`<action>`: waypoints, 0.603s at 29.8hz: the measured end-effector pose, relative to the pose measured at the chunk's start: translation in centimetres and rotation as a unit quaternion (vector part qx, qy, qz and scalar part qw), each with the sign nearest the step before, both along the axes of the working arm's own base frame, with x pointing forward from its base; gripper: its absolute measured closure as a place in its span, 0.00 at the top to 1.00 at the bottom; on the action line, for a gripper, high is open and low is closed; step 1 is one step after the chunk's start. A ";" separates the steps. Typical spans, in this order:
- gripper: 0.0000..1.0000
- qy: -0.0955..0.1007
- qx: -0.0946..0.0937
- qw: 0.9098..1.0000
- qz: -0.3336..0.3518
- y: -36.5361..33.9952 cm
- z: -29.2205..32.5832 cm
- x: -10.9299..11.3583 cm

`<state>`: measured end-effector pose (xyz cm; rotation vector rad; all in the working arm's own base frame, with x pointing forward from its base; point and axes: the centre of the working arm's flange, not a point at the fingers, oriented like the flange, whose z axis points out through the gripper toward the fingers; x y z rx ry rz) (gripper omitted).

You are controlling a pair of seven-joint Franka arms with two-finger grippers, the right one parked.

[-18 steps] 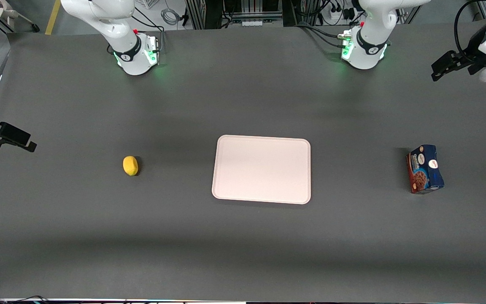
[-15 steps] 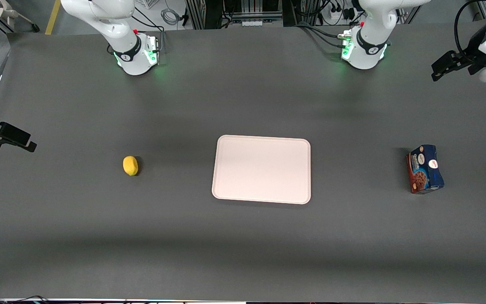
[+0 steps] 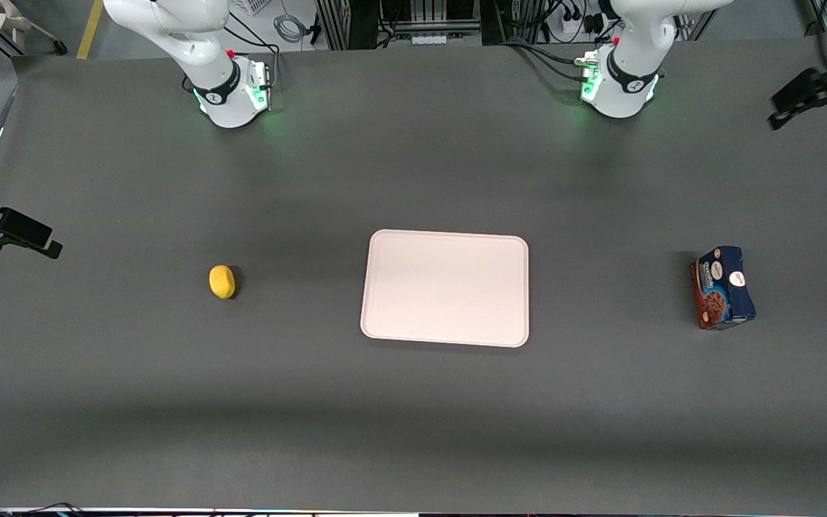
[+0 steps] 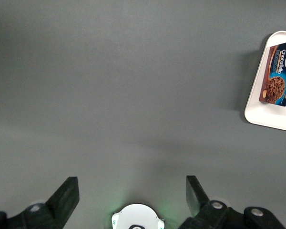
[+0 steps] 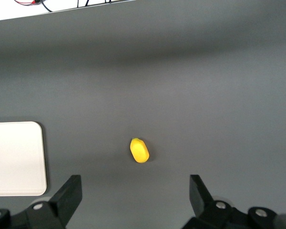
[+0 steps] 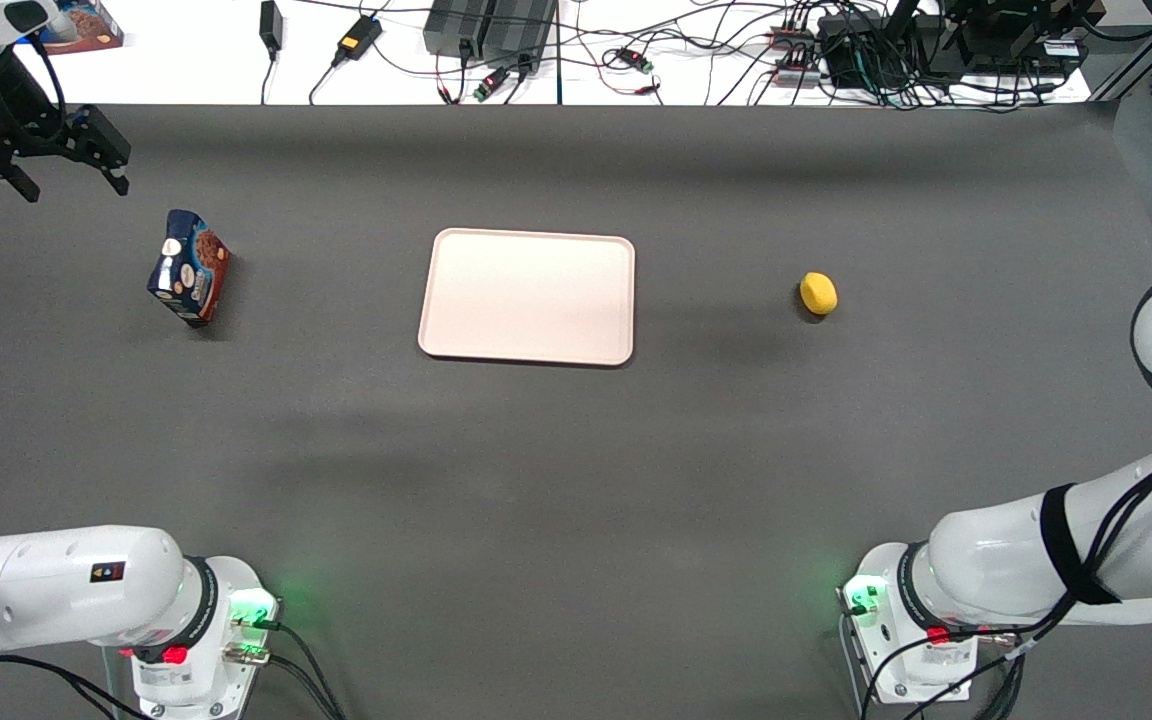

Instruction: Place cookie box on tray

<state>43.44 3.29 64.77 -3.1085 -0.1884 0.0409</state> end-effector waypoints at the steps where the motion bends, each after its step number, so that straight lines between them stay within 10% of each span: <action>1: 1.00 0.000 -0.001 1.000 -0.002 0.5 0.6 0.2; 18: 1.00 0.045 0.018 0.998 -0.038 5.1 -9.9 12.9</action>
